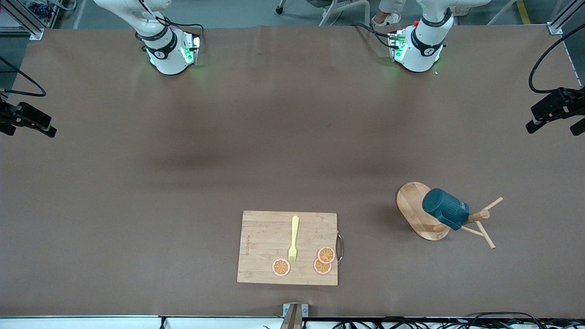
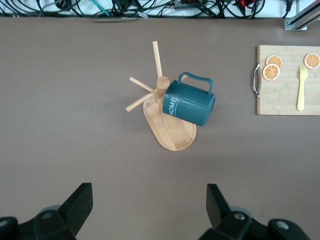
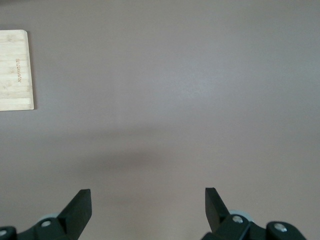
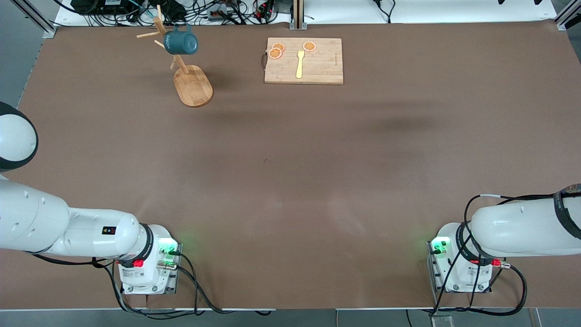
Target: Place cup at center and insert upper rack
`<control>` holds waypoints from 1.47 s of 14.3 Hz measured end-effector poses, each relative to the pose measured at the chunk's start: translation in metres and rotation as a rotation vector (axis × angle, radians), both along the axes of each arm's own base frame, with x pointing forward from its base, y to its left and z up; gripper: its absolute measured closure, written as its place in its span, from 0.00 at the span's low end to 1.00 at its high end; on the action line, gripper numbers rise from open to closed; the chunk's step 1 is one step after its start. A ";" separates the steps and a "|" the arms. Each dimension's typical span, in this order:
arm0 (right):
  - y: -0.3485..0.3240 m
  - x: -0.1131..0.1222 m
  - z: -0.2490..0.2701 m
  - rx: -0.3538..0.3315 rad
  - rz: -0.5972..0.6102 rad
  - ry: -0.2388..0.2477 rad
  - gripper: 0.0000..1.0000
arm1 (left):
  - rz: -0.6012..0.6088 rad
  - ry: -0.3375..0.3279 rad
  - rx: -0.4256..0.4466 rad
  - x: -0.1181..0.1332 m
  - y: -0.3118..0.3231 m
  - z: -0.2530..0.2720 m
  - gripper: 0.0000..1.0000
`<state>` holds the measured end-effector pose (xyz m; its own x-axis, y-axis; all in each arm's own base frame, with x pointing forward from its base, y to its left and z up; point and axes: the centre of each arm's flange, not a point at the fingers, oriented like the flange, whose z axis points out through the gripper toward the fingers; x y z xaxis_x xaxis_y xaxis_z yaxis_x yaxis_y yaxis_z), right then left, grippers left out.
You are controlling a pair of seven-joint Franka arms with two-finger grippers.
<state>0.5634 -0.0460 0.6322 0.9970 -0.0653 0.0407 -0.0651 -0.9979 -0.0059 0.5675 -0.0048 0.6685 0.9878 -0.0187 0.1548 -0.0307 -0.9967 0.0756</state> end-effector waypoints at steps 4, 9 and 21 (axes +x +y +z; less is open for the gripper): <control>-0.001 0.000 0.000 0.000 -0.001 0.000 0.00 | 0.045 0.020 -0.010 0.002 -0.015 -0.006 0.00; -0.001 0.000 0.000 0.000 -0.001 0.000 0.00 | 0.045 0.023 -0.010 0.003 -0.015 -0.007 0.00; 0.002 -0.001 -0.005 0.001 0.005 0.011 0.00 | 0.046 0.023 -0.010 0.003 -0.015 -0.007 0.00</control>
